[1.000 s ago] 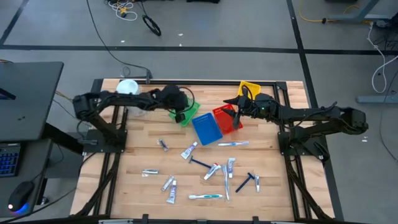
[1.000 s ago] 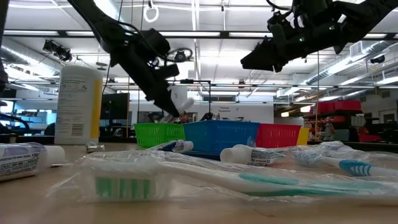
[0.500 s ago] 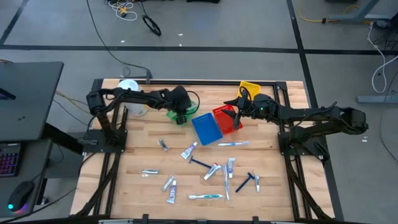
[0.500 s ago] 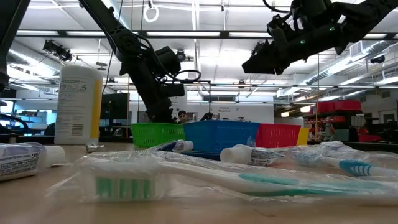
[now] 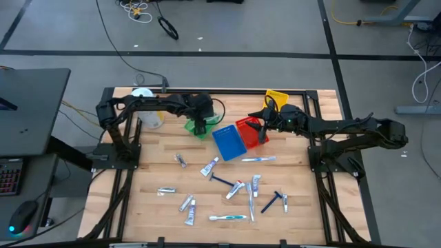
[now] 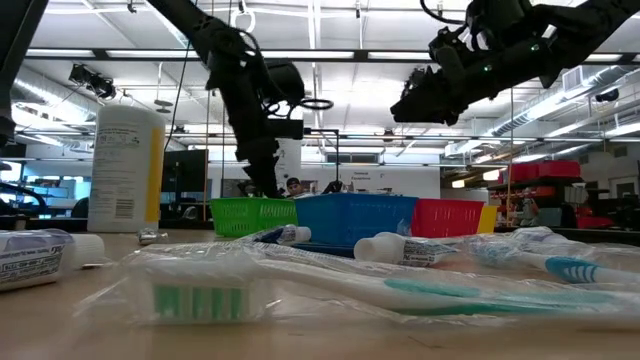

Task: Pick & Place Travel size toiletries
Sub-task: Put the top left nail clipper into the blue bin

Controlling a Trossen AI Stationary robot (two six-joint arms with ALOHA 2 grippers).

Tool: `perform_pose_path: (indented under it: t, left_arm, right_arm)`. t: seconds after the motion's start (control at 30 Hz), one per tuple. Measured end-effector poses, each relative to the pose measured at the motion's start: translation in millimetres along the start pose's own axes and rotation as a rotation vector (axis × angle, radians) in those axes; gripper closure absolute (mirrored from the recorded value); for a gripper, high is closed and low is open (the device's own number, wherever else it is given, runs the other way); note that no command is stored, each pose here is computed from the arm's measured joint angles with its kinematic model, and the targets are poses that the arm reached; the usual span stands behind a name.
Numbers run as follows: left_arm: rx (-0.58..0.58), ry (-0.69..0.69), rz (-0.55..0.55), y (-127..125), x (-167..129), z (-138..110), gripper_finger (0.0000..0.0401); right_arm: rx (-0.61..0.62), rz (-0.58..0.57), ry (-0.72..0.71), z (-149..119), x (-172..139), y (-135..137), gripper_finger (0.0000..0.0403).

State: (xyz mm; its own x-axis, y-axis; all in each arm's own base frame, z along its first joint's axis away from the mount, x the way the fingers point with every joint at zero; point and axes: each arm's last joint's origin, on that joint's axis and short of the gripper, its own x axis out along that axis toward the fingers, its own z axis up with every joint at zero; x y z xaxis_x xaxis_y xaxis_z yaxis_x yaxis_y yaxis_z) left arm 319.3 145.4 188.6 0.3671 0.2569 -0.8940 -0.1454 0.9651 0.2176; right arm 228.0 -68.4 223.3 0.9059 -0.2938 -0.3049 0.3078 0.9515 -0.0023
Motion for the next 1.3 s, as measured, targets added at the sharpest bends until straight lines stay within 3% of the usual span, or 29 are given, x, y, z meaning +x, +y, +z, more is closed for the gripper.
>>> perform_pose_path:
  t: [0.17,0.37,0.47,0.63,0.87,1.07,1.3]
  left_arm:
    - [-0.014,0.074,-0.035,-4,-19,9,0.0222]
    - [0.004,0.092,-0.060,-15,-52,3,0.0223]
    - [0.023,0.046,-0.115,-22,-69,-4,0.0223]
    - [0.083,-0.144,-0.259,-39,-86,-27,0.0223]
    - [0.169,-0.280,-0.332,-72,-68,-79,0.0224]
    - [0.210,-0.251,-0.410,-103,-40,-117,0.0224]
    - [0.288,-0.222,-0.440,-123,-31,-136,0.0224]
  right_arm:
    - [0.084,-0.003,0.094,-9,0,0,0.0210]
    - [0.141,0.008,0.152,-15,-1,5,0.0210]
    - [0.165,0.032,0.197,-19,-2,12,0.0210]
    - [0.161,0.088,0.223,-22,-2,28,0.0210]
    - [0.141,0.126,0.239,-27,3,39,0.0210]
    - [0.141,0.125,0.237,-30,9,40,0.0210]
    - [0.143,0.128,0.216,-30,12,41,0.0210]
